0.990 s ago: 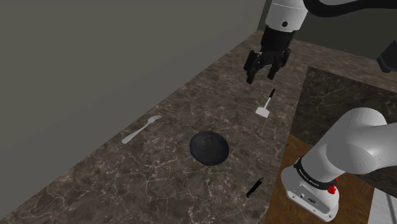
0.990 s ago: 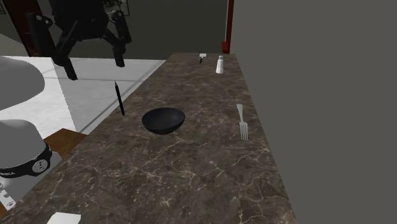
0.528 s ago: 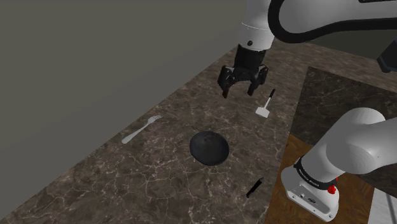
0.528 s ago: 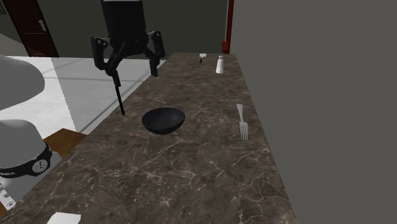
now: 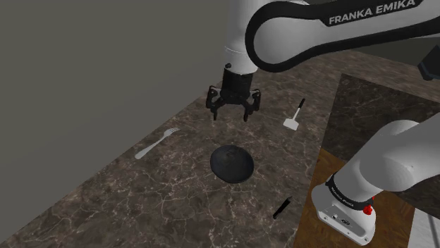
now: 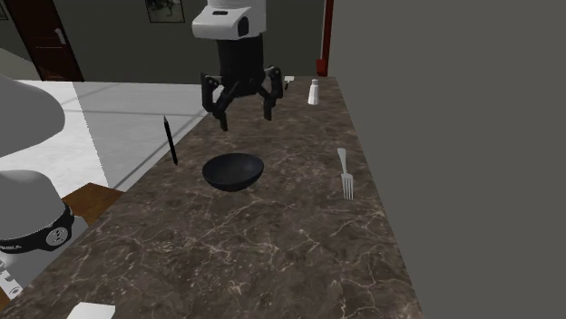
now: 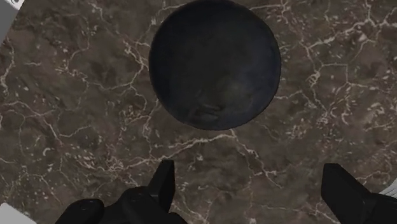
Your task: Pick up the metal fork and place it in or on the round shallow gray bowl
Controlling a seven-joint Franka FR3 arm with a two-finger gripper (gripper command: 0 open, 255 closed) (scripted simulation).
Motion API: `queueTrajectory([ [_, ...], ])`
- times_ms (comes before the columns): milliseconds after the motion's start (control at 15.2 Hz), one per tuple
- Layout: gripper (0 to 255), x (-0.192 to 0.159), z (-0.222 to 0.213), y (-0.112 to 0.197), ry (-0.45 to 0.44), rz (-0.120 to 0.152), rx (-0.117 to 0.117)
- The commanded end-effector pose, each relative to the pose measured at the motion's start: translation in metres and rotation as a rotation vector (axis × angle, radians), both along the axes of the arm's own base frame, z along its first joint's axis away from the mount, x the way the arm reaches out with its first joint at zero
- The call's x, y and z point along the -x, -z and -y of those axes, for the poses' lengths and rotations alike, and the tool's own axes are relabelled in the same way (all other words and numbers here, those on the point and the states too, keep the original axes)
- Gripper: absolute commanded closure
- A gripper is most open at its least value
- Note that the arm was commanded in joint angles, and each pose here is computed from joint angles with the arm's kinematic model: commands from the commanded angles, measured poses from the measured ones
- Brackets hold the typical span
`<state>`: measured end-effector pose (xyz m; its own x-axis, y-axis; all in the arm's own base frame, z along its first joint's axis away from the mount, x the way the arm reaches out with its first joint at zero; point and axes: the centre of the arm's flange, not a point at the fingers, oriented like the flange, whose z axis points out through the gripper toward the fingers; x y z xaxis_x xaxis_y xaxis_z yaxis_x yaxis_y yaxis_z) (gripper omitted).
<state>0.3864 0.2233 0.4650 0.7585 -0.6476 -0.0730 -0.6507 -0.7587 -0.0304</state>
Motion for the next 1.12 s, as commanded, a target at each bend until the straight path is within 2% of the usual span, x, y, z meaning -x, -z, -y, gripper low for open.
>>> queueTrajectory([
  [0,0,-0.012,-0.019,0.01,0.058,-0.005,-0.007],
  [1056,0,-0.154,-0.139,0.097,0.479,-0.047,-0.043],
])
